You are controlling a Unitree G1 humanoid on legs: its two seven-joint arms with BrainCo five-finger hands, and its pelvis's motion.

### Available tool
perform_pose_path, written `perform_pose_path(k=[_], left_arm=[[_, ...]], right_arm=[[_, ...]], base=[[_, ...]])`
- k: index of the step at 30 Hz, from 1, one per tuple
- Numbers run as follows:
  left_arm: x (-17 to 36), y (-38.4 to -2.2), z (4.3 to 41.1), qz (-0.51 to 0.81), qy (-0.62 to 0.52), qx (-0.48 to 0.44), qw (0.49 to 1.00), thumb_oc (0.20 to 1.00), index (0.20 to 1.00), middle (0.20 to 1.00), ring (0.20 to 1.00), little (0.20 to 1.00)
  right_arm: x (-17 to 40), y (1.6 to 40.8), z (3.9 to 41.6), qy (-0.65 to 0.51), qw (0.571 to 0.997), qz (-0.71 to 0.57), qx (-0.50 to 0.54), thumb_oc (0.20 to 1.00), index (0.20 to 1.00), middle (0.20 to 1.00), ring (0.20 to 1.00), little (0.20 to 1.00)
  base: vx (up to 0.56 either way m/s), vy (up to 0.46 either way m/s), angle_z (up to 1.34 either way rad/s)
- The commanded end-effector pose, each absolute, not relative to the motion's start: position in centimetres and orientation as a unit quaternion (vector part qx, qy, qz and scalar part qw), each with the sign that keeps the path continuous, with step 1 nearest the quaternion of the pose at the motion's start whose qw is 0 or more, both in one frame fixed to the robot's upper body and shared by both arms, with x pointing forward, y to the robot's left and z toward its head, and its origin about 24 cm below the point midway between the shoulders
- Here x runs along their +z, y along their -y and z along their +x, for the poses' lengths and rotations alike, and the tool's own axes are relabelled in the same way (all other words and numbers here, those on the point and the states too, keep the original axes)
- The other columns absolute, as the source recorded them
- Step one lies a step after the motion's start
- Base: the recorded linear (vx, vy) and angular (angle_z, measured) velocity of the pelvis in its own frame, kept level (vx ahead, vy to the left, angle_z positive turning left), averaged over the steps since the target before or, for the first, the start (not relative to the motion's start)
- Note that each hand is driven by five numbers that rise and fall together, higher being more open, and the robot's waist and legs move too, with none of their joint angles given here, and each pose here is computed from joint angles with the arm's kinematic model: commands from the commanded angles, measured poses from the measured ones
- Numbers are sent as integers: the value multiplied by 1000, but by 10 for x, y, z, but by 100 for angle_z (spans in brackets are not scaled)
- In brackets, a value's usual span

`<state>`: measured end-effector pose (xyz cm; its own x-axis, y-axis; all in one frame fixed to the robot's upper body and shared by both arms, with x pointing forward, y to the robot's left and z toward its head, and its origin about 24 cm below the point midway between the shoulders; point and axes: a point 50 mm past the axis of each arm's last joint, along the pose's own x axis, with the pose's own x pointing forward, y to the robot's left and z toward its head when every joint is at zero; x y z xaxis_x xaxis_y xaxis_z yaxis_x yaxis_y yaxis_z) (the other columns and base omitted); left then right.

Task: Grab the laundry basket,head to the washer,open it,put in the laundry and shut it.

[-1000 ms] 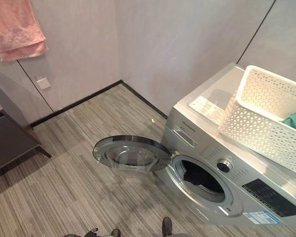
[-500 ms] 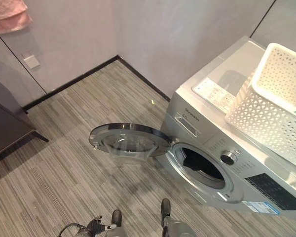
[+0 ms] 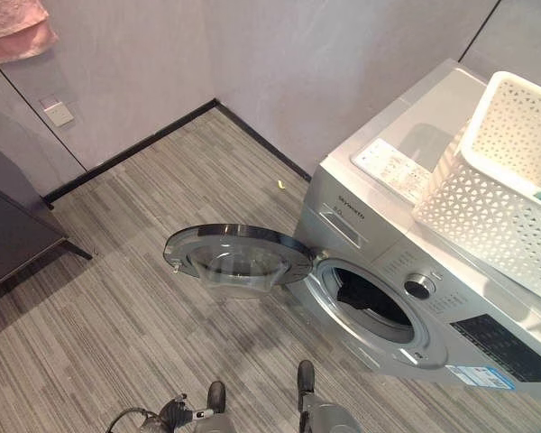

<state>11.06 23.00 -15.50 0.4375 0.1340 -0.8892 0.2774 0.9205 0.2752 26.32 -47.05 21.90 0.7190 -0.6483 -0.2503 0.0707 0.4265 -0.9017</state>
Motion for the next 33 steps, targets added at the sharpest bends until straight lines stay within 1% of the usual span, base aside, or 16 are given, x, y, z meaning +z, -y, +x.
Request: perform_pose_path(k=[1, 2, 3, 5, 10, 13, 16, 18, 19, 22, 24, 25, 26, 29, 33], left_arm=[[-155, -232, 112, 216, -523, -50, 823, 1000, 1000, 1000, 1000, 1000], [-155, -232, 112, 216, -523, -50, 823, 1000, 1000, 1000, 1000, 1000], [-155, -231, 110, 220, -524, -52, 821, 1000, 1000, 1000, 1000, 1000], [-156, -232, 106, 225, -529, -53, 816, 1000, 1000, 1000, 1000, 1000], [-160, -233, 95, 235, -546, -53, 802, 1000, 1000, 1000, 1000, 1000], [-162, -232, 89, 238, -554, -57, 796, 1000, 1000, 1000, 1000, 1000], [-162, -232, 86, 252, -556, -60, 790, 1000, 1000, 1000, 1000, 1000], [-162, -233, 86, 255, -557, -60, 788, 1000, 1000, 1000, 1000, 1000], [-162, -234, 86, 264, -556, -60, 786, 1000, 1000, 1000, 1000, 1000], [-162, -234, 87, 269, -555, -63, 784, 1000, 1000, 1000, 1000, 1000], [-161, -235, 88, 272, -553, -60, 785, 1000, 1000, 1000, 1000, 1000], [-161, -235, 88, 273, -553, -60, 785, 1000, 1000, 1000, 1000, 1000], [-161, -236, 88, 276, -554, -57, 784, 1000, 1000, 1000, 1000, 1000], [-161, -236, 87, 277, -555, -55, 782, 1000, 1000, 1000, 1000, 1000], [-162, -232, 87, 277, -555, -56, 783, 1000, 1000, 1000, 1000, 1000]], right_arm=[[251, 453, 284, -174, 808, -497, -264, 200, 200, 200, 200, 200], [250, 453, 284, -174, 808, -497, -265, 200, 200, 200, 200, 200], [265, 450, 286, -127, 812, -493, -286, 200, 200, 200, 200, 200], [283, 445, 286, -76, 816, -484, -307, 200, 200, 200, 200, 200], [314, 427, 288, 36, 817, -473, -327, 200, 200, 200, 200, 200], [328, 418, 284, 96, 809, -466, -344, 200, 200, 200, 200, 200], [342, 414, 276, 151, 787, -459, -384, 200, 200, 200, 200, 200], [344, 414, 274, 161, 781, -454, -397, 200, 200, 200, 200, 200], [353, 411, 269, 188, 766, -451, -419, 200, 200, 200, 200, 200], [360, 413, 261, 208, 749, -443, -447, 200, 200, 200, 200, 200], [366, 408, 259, 219, 729, -462, -454, 200, 200, 200, 200, 200], [365, 408, 259, 219, 729, -462, -455, 200, 200, 200, 200, 200], [368, 408, 256, 223, 720, -469, -461, 200, 200, 200, 200, 200], [369, 410, 255, 226, 720, -462, -466, 200, 200, 200, 200, 200], [375, 399, 256, 259, 711, -459, -465, 200, 200, 200, 200, 200]], base=[[0, 0, 0], [43, 34, 0], [53, 23, 0], [43, 37, 0], [38, 40, -1], [31, 44, 3], [14, 50, 6], [-7, 41, 5], [-6, 42, 7], [-13, 50, 13], [-14, 24, 3], [-10, 43, 1], [0, 44, 0], [-9, 31, 0], [-13, 34, -1]])
